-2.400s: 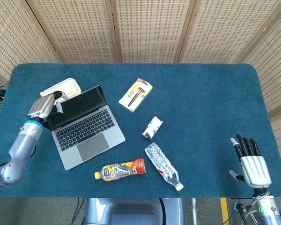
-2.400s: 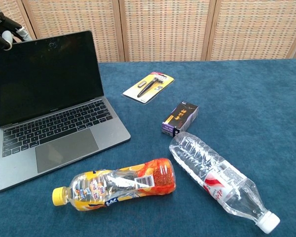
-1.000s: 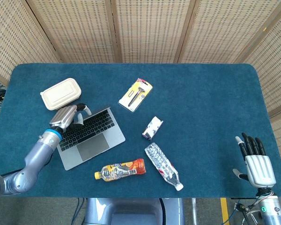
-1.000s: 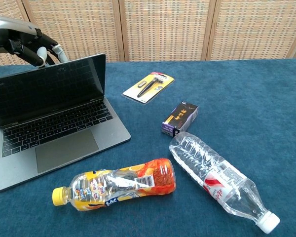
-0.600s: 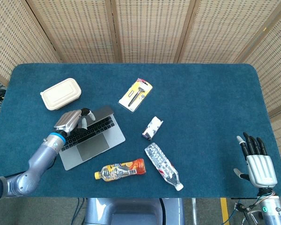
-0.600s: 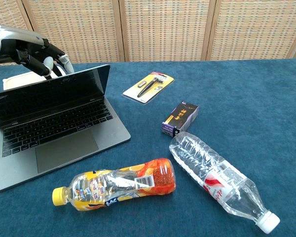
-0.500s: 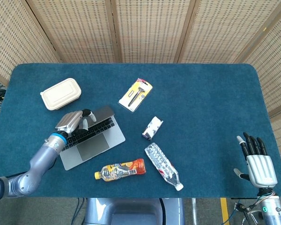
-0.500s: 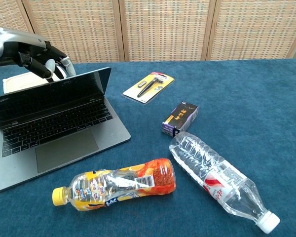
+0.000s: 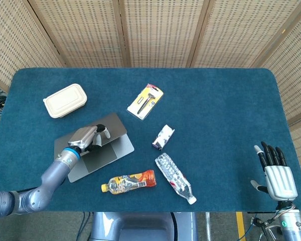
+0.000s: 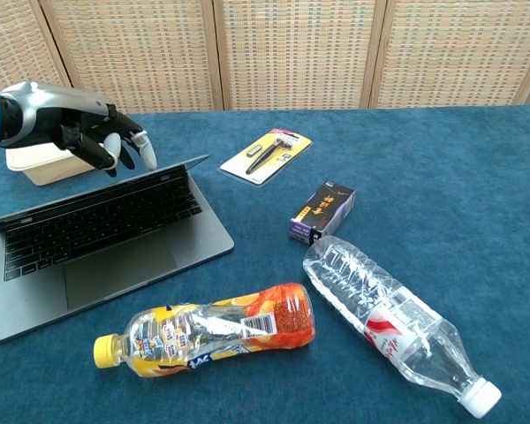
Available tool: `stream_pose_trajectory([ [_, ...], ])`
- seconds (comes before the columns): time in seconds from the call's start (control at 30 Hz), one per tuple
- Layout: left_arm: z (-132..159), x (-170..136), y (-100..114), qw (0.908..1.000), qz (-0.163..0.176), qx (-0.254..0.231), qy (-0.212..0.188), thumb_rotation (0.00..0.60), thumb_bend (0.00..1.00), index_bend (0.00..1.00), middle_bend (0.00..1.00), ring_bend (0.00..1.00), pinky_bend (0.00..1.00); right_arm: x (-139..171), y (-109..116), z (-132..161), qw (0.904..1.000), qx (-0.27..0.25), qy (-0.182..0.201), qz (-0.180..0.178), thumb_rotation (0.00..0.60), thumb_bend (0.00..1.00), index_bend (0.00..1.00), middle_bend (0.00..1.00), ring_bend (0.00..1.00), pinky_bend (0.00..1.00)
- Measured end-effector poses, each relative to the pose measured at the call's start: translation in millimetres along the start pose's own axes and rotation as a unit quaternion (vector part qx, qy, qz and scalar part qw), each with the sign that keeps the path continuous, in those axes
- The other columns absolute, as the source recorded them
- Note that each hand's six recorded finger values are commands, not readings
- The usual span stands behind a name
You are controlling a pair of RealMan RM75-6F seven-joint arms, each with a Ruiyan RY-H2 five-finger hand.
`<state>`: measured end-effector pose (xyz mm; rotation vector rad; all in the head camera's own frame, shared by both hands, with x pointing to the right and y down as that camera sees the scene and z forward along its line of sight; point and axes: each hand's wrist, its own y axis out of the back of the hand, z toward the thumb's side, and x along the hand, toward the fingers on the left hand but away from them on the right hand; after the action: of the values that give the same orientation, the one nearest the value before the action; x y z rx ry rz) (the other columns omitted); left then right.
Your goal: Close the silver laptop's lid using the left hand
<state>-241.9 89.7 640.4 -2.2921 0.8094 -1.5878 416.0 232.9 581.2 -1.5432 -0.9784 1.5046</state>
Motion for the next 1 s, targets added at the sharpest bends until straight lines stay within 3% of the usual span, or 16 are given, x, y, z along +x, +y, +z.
stream_pose_trajectory([
  [1.0, -2, 13, -37, 0.999, -0.043, 0.002, 0.01, 0.6, 0.91, 0.38, 0.24, 0.23, 0.24, -1, 2, -6, 0.9999, -0.004, -0.01, 0.0, 0.6, 0.04, 0.0, 0.0, 0.0, 0.0],
])
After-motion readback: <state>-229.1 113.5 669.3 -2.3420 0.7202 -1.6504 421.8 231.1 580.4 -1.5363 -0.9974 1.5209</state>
